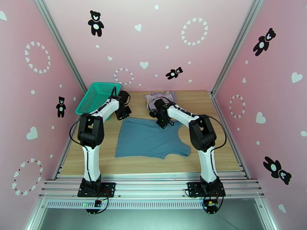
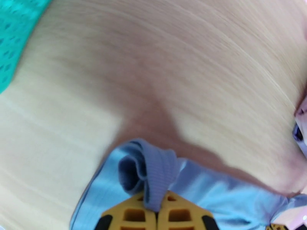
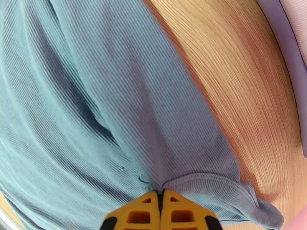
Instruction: Fold and stack the mixed laundry pile
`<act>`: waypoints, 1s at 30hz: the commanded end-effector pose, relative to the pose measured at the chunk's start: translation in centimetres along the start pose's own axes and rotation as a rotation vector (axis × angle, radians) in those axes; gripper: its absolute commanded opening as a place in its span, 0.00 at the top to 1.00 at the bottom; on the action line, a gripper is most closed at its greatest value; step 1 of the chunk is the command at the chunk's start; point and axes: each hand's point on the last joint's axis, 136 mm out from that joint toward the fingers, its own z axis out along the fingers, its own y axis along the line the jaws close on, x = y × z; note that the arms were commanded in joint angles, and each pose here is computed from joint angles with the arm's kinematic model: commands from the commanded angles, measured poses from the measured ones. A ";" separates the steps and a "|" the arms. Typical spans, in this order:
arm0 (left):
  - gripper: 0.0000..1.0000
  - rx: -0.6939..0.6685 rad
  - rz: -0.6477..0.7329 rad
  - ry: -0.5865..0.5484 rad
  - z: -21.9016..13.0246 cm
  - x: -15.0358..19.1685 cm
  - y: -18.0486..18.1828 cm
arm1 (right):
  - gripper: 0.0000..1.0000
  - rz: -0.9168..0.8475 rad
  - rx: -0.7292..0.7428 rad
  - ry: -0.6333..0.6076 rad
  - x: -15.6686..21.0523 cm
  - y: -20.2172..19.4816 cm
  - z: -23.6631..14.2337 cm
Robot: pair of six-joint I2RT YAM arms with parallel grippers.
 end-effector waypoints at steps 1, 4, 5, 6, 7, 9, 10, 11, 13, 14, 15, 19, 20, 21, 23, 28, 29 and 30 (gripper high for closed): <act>1.00 -0.011 0.009 -0.038 -2.3 0.4 0.8 | 1.00 -0.011 0.009 -0.017 0.1 0.1 -2.2; 1.00 -0.012 0.007 -0.038 -2.5 1.0 1.3 | 1.00 -0.011 0.009 -0.028 0.2 0.2 -2.7; 1.00 -0.011 0.007 -0.035 -2.6 1.2 1.4 | 1.00 -0.011 0.010 -0.032 0.2 0.2 -2.8; 1.00 -0.010 0.006 -0.032 -2.6 1.4 1.6 | 1.00 -0.010 0.012 -0.033 0.3 0.2 -3.0; 1.00 -0.010 0.006 -0.029 -2.5 1.7 1.7 | 1.00 -0.009 0.012 -0.037 0.3 0.2 -3.2; 1.00 -0.009 0.006 -0.019 -2.2 2.2 1.8 | 1.00 -0.009 0.011 -0.042 0.3 0.3 -3.4; 1.00 -0.009 0.007 -0.016 -2.1 2.5 1.9 | 1.00 -0.008 0.009 -0.044 0.4 0.3 -3.5; 1.00 -0.012 0.009 -0.013 -2.0 2.7 1.9 | 1.00 -0.009 0.005 -0.043 0.4 0.4 -3.6; 1.00 -0.015 0.013 -0.005 -1.7 3.2 2.0 | 1.00 -0.012 0.000 -0.039 0.6 0.6 -3.7; 1.00 -0.015 0.014 -0.001 -1.6 3.4 2.0 | 1.00 -0.013 -0.005 -0.035 0.7 0.7 -3.8; 1.00 -0.019 0.017 0.004 -1.4 3.7 2.1 | 1.00 -0.013 -0.012 -0.029 1.0 0.8 -3.7; 1.00 -0.027 0.021 0.014 -1.1 4.5 2.5 | 1.00 -0.013 -0.047 -0.010 1.9 1.8 -3.6; 1.00 -0.027 0.023 0.016 -1.1 4.7 2.5 | 1.00 -0.011 -0.056 -0.007 2.2 2.0 -3.6; 1.00 -0.030 0.024 0.017 -1.0 4.9 2.6 | 1.00 -0.007 -0.068 -0.003 2.5 2.3 -3.5; 1.00 -0.035 0.027 0.021 -1.0 5.3 2.9 | 1.00 -0.005 -0.091 0.000 2.9 3.1 -3.4; 0.89 -0.056 0.029 0.035 -0.5 6.3 3.8 | 1.00 0.008 -0.119 0.034 4.1 4.3 -2.4; 0.79 -0.060 0.028 0.038 -0.4 6.5 4.0 | 0.92 0.016 -0.115 0.041 4.2 4.3 -2.1; 0.70 -0.064 0.029 0.038 -0.4 6.6 4.2 | 0.82 0.023 -0.107 0.046 4.3 4.2 -1.9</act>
